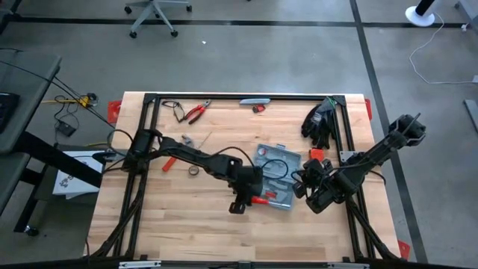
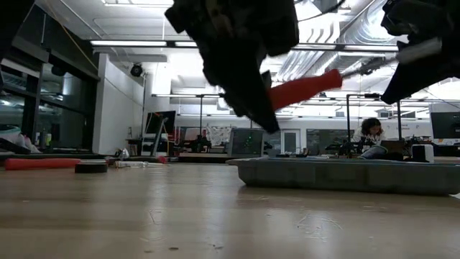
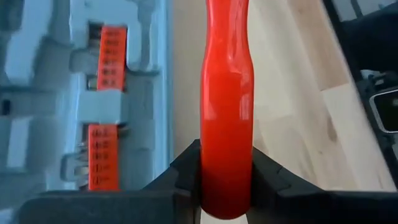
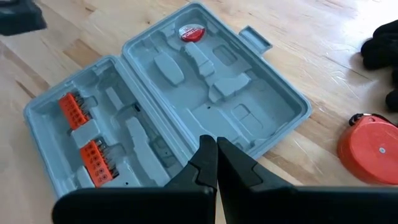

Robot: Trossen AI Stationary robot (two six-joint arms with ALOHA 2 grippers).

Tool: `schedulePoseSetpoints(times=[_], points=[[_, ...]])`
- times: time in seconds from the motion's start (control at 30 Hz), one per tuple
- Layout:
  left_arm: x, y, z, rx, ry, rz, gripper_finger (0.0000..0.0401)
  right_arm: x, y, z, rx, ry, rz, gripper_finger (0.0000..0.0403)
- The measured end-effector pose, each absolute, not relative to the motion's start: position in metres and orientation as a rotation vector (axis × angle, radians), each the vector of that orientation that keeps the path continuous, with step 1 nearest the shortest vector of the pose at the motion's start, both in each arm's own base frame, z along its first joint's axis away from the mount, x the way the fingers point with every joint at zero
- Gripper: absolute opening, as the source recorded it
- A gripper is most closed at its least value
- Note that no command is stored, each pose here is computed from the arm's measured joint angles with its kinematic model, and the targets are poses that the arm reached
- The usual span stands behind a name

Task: Prefit tool cases
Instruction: Put the orange bit driver handle into the gray tool case

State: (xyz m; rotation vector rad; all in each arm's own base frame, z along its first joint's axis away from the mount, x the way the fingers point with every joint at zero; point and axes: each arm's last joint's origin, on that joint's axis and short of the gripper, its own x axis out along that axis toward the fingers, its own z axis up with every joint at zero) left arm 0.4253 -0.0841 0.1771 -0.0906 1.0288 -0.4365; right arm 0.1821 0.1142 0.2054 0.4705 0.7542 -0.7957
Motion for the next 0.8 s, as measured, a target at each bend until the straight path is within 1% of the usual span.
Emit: schedulePoseSetpoints(times=[0.17,0.33,0.5,0.7,0.8], points=[[0.429,-0.078,0.179,-0.058,0.997,-0.376,0.0063,0.186,0.117,0.198,0.451,0.764,-0.806,0.0000],[0.431,-0.078,0.175,-0.066,0.993,-0.379,0.0063,0.194,0.124,0.186,0.453,0.784,-0.806,0.0000],[0.431,-0.080,0.168,-0.086,1.015,-0.390,0.0063,0.197,0.127,0.185,0.483,0.771,-0.787,0.0000],[0.433,-0.079,0.166,-0.069,1.011,-0.376,0.0087,0.197,0.127,0.185,0.490,0.778,-0.783,0.0000],[0.432,-0.079,0.166,-0.064,1.014,-0.369,0.0089,0.197,0.128,0.185,0.494,0.784,-0.780,0.0000]])
